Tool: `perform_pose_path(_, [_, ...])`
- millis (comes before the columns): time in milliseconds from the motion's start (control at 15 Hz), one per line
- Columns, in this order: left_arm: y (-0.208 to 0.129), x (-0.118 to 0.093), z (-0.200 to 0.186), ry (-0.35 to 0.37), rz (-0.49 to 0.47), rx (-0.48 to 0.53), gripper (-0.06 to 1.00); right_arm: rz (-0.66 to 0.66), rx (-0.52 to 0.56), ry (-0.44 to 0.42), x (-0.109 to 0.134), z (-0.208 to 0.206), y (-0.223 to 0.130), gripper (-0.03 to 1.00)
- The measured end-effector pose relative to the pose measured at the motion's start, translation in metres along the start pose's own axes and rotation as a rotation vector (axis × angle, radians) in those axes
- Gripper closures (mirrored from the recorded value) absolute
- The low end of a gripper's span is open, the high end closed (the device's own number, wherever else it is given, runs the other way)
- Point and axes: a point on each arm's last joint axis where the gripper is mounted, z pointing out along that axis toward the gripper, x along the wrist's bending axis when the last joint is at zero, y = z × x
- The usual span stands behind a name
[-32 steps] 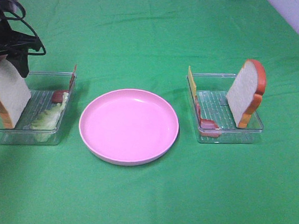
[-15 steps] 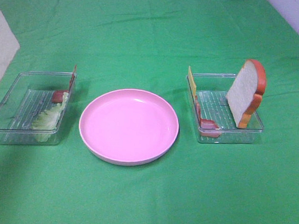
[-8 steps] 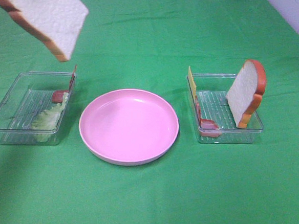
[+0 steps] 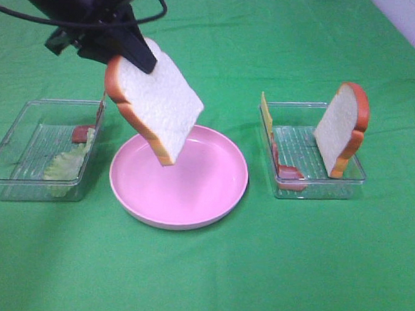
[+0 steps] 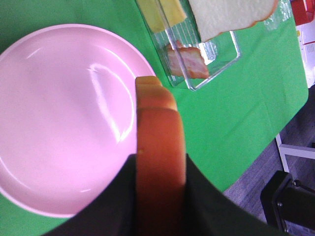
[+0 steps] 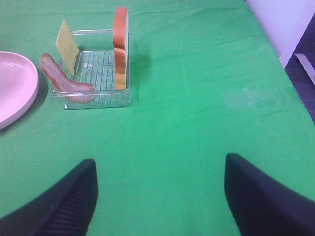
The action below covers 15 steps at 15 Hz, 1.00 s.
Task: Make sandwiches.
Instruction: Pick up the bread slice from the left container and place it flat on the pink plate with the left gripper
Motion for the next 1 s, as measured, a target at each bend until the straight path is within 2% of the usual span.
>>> perform_pose_path(200, [0.000, 0.010, 0.060, 0.034, -0.063, 0.028, 0.73, 0.000, 0.000, 0.000, 0.000, 0.000, 0.000, 0.28])
perform_pose_path(733, [-0.008, 0.028, 0.107, 0.030, -0.190, 0.089, 0.74, 0.000, 0.000, 0.000, 0.000, 0.000, 0.000, 0.28])
perform_pose_path(1000, [-0.009, 0.032, 0.112, 0.030, -0.203, 0.095, 0.74, 0.000, 0.000, 0.000, 0.000, 0.000, 0.000, 0.28])
